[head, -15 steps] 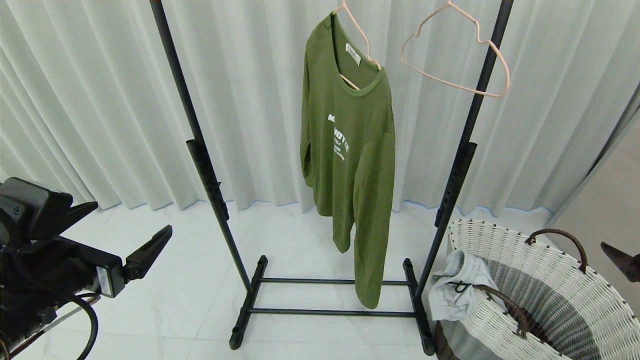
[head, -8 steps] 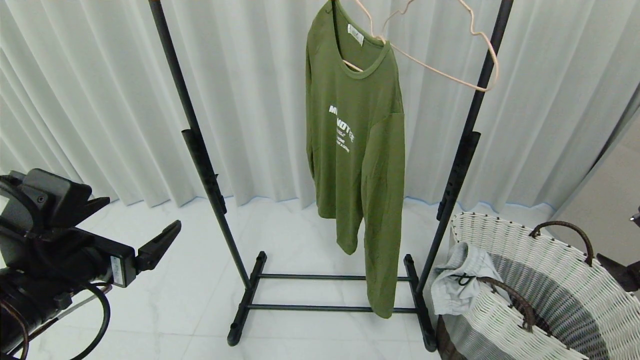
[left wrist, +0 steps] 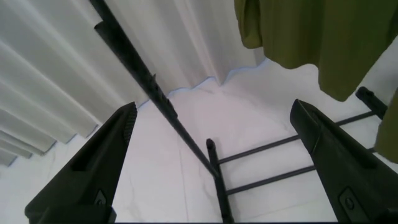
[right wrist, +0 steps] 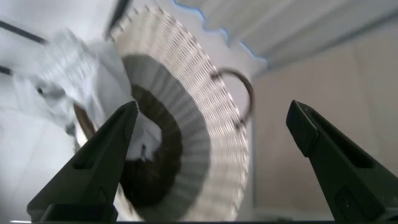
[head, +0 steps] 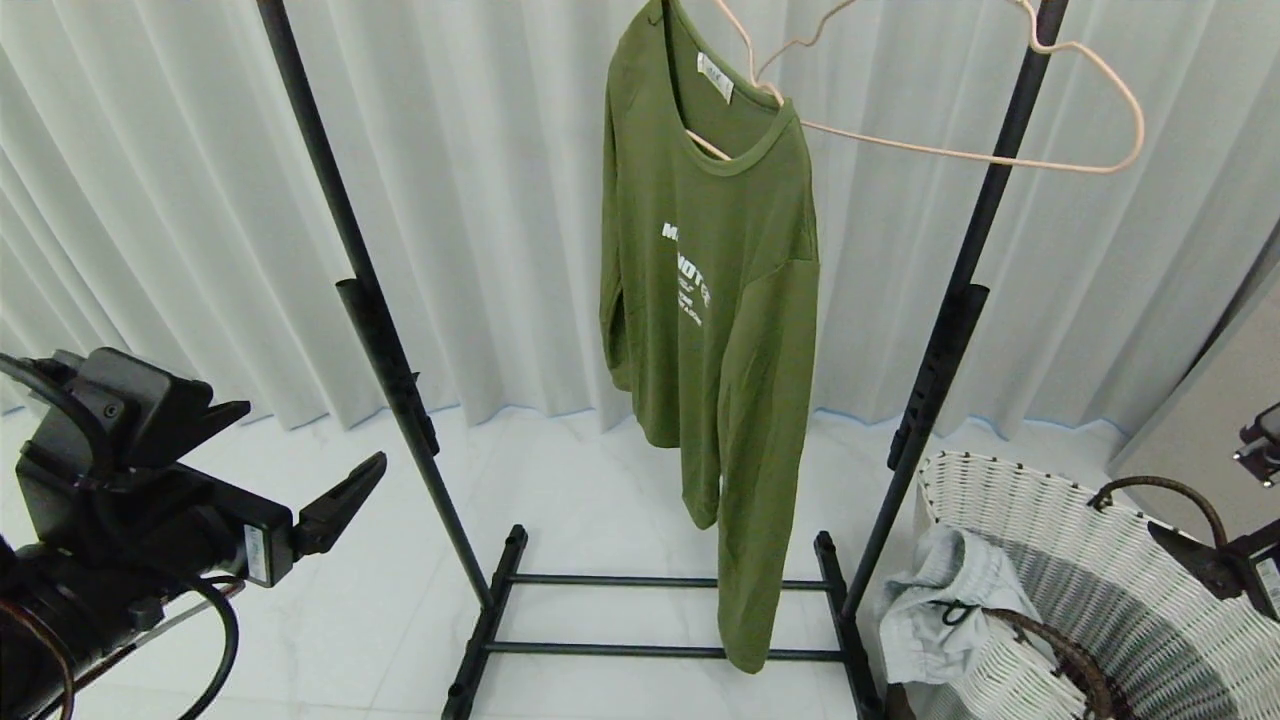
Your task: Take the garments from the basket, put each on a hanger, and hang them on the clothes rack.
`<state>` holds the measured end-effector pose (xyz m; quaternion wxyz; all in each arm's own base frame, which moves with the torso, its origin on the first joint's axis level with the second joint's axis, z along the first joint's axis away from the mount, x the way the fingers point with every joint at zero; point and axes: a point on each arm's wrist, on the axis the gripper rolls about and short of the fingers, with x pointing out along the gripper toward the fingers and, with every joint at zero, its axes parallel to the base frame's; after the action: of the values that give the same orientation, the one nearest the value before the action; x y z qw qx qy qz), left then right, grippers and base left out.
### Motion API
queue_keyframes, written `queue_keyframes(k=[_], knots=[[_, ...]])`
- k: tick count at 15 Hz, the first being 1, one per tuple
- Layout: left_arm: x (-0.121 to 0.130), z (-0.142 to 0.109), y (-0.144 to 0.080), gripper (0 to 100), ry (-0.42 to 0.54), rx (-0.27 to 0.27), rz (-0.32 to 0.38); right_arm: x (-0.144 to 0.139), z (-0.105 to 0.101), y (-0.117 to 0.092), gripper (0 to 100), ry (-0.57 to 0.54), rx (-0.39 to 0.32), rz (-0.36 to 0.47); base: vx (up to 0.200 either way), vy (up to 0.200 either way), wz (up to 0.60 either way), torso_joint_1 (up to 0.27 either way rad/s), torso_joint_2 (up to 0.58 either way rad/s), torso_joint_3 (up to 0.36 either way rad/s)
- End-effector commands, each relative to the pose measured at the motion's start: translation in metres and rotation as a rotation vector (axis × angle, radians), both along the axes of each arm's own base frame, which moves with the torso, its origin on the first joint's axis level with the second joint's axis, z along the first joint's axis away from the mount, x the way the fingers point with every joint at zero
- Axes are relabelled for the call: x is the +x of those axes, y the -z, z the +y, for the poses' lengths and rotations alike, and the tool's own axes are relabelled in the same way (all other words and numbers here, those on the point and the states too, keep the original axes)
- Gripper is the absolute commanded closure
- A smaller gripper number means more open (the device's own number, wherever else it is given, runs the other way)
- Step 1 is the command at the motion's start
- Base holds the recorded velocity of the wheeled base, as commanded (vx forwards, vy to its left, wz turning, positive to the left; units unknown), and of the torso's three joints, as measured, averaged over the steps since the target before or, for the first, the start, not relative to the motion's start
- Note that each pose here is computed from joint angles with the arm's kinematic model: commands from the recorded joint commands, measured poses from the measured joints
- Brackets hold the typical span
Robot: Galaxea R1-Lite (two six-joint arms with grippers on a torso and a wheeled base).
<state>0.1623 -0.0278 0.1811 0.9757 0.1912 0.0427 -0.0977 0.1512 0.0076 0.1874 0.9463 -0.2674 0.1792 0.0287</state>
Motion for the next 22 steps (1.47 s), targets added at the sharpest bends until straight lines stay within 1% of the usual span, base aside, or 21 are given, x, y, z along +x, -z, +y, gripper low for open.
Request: queue_keyframes(k=[1,3,5,6,7,8,9,11,12,14,17,19,20,22], knots=[[0.000,-0.001,0.000,0,0.005,0.000,0.002,0.009,0.003,0.006,0,-0.027,0.006,0.042,0.200,0.000,0.00,0.002,0.00,-0.002],[0.000,-0.001,0.001,0,0.002,0.005,0.002,0.018,0.011,0.014,0,-0.071,0.007,0.090,0.200,0.000,0.00,0.002,0.00,0.002],[0.000,-0.001,0.003,0,0.006,0.025,0.007,0.028,0.026,0.026,0,-0.128,0.038,0.163,0.200,0.000,0.00,0.000,0.00,0.010],[-0.001,-0.001,0.003,0,0.008,0.040,0.005,0.034,0.036,0.035,0,-0.153,0.058,0.211,0.000,0.000,0.00,0.000,0.00,0.000],[-0.001,0.000,0.003,0,0.006,0.040,0.005,0.037,0.042,0.040,0,-0.166,0.064,0.238,0.000,0.000,0.00,0.000,0.00,0.000],[-0.001,0.000,0.003,0,0.007,0.041,0.004,0.043,0.051,0.051,0,-0.186,0.060,0.293,0.000,0.000,0.00,0.000,0.00,0.000],[-0.001,0.000,0.003,0,0.007,0.041,0.002,0.049,0.054,0.059,0,-0.183,0.046,0.334,0.000,0.000,0.00,0.000,0.00,0.000],[-0.001,-0.001,0.003,0,0.011,0.041,0.004,0.058,0.056,0.073,0,-0.135,0.025,0.389,0.000,0.000,0.00,0.000,0.00,0.000],[-0.002,-0.002,0.004,0,0.017,0.041,0.005,0.061,0.057,0.078,0,-0.115,0.036,0.409,0.000,0.000,0.00,0.000,0.00,0.000],[-0.002,-0.003,0.005,0,0.024,0.042,0.009,0.066,0.059,0.084,0,-0.097,0.036,0.435,0.000,0.000,0.00,0.000,0.00,0.000],[-0.001,-0.006,0.005,0,0.039,0.043,0.014,0.067,0.058,0.089,0,-0.063,0.009,0.454,0.000,0.000,0.00,0.000,0.00,0.000],[-0.005,-0.008,0.012,0,0.060,0.049,0.035,0.066,0.057,0.091,0,-0.024,-0.020,0.457,0.000,0.000,0.00,0.000,0.00,0.000],[-0.006,-0.009,0.013,0,0.064,0.050,0.040,0.064,0.055,0.092,0,0.001,-0.042,0.467,0.000,0.000,0.00,0.000,0.00,0.000],[-0.006,-0.009,0.013,0,0.064,0.050,0.040,0.060,0.054,0.093,0,0.019,-0.065,0.494,0.000,0.000,0.00,0.000,0.00,0.000]])
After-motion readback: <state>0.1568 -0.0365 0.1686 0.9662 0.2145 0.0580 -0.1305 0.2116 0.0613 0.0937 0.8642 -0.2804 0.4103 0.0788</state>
